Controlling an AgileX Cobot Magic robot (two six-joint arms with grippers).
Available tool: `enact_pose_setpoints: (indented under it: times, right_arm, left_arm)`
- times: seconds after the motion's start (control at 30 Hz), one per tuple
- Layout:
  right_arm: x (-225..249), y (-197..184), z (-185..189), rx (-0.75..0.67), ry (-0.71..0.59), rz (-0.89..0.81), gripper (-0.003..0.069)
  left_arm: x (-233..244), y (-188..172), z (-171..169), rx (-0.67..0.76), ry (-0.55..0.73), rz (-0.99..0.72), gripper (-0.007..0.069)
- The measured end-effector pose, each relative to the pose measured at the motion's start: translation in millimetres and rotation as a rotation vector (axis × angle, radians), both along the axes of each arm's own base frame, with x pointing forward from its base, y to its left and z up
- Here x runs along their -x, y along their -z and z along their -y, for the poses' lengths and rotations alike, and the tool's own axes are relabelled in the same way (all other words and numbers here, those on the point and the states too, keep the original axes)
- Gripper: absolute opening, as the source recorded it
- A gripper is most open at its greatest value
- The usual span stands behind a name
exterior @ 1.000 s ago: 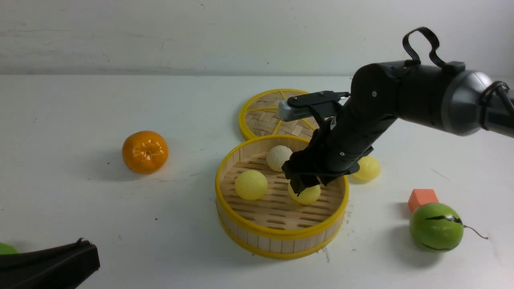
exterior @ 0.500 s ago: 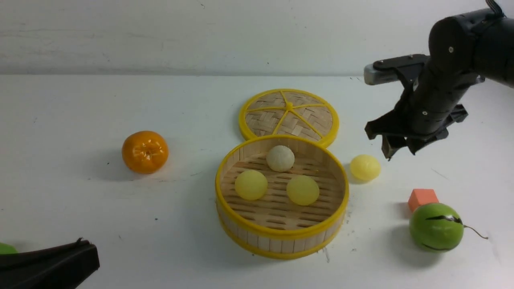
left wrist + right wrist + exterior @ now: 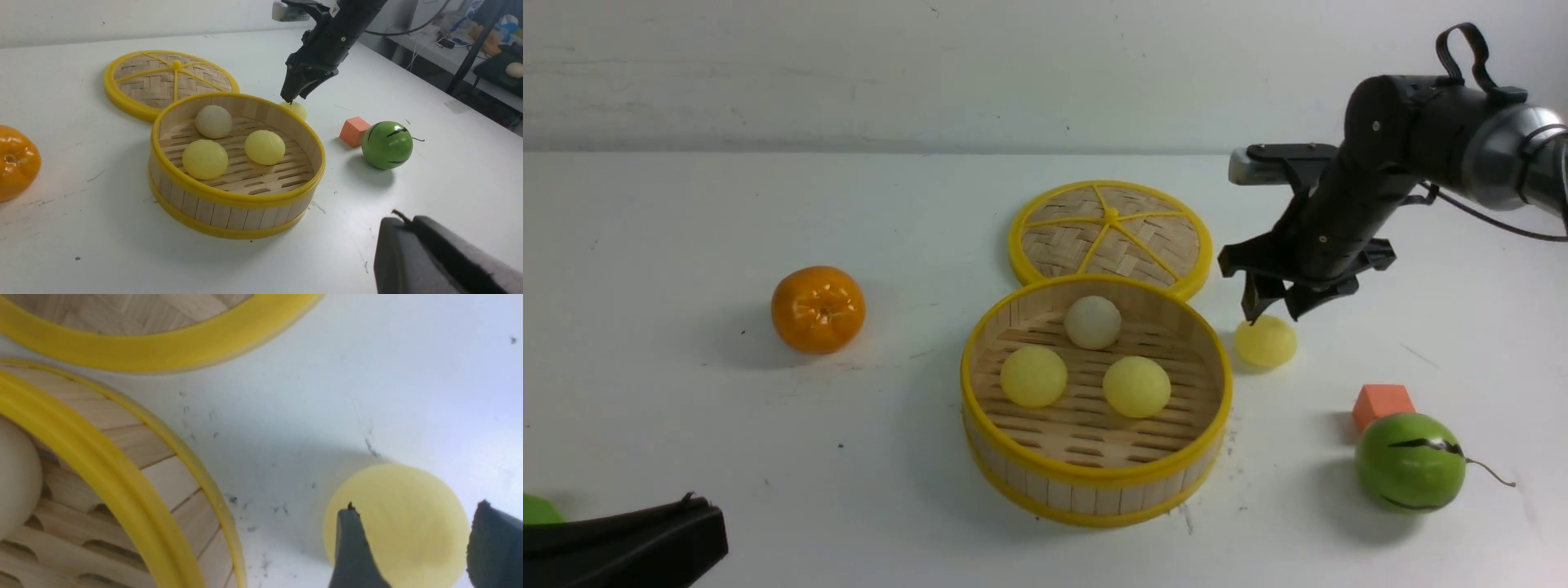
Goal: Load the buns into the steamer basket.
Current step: Use the right arm to grab a steamed stuffed bun
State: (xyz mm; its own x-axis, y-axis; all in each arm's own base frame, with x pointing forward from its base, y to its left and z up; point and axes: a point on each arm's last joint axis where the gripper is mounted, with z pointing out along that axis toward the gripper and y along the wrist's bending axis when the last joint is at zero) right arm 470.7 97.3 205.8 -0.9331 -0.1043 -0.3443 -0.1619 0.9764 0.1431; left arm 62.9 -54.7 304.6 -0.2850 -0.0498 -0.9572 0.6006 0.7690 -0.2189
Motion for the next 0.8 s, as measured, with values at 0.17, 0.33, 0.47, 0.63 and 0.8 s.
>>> enact_pose_setpoints:
  times: [0.17,0.33,0.47,0.63,0.8]
  right_arm:
    - [-2.9,8.2,-0.8,0.005,-0.005,-0.034,0.0377]
    - [-3.0,8.2,-0.9,0.005,-0.006,-0.039,0.0359]
    - [-3.1,7.6,-0.9,0.005,-0.006,-0.038,0.0307]
    - [-2.2,7.7,-0.8,0.007,-0.008,-0.049,0.0245]
    - [-2.1,8.2,-0.8,0.007,-0.008,-0.052,0.0219]
  left_arm:
    - [1.4,3.3,0.5,-0.022,0.014,-0.03,0.002]
    - [2.2,5.1,0.8,-0.034,0.021,-0.047,0.0021]
    - [2.2,5.2,0.8,-0.035,0.022,-0.047,0.0025]
    - [2.2,5.2,0.8,-0.035,0.022,-0.047,0.0029]
    - [2.2,5.1,0.8,-0.034,0.021,-0.047,0.0029]
